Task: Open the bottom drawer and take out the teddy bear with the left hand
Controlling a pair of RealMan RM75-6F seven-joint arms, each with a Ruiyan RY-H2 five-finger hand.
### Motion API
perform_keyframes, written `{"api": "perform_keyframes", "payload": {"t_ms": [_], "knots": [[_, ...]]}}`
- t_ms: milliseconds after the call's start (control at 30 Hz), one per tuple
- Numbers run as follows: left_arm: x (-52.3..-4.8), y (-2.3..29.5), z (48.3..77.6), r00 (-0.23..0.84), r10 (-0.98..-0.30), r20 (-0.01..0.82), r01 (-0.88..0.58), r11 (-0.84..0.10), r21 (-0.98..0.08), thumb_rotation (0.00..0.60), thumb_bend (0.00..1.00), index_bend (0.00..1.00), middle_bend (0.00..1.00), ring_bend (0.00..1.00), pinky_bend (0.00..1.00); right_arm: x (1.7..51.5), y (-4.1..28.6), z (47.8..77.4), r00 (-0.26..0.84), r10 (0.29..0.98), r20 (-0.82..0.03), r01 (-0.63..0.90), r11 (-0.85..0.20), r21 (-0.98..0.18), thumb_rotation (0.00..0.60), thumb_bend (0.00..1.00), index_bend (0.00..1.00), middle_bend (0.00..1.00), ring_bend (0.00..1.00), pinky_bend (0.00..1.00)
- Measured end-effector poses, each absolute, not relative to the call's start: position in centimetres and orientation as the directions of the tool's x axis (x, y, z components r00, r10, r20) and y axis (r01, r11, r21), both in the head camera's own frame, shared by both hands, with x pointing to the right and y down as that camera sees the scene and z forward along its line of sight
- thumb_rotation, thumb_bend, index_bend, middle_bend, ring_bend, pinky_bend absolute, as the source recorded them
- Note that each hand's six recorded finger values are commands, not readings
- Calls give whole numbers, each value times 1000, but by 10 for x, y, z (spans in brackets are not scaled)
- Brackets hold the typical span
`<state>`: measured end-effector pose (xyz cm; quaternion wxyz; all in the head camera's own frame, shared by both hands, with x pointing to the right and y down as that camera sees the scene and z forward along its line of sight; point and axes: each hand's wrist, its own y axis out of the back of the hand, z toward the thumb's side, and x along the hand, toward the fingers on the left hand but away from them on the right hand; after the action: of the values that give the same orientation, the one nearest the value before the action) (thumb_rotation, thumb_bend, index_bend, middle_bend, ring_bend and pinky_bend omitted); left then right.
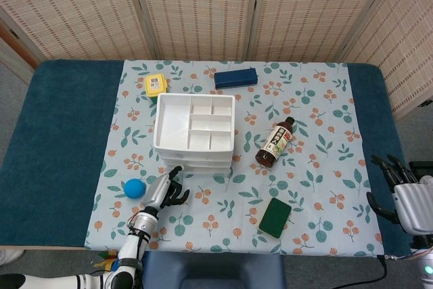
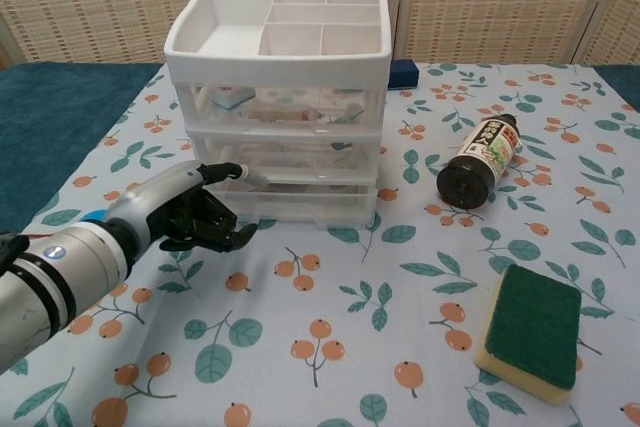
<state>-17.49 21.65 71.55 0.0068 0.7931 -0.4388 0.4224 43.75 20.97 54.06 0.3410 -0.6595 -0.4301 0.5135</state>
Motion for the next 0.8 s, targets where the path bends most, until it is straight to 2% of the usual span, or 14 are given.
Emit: {"api": "perform_keyframes", "payload": {"t_ms": [367,800], "knots": [[-171,219,717,263,-730,631,-593,-638,-491,600,400,208,908,1000,1000,439,210,541,97,917,-386,218,-398,-891,600,415,77,197,114,196],[-169,222,719,274,-731,625,-555,-651,-518,600,400,209,908,1000,1000,439,211,542,96,917,-388,217,-400,-890,600,416,78,197,114,196]]}}
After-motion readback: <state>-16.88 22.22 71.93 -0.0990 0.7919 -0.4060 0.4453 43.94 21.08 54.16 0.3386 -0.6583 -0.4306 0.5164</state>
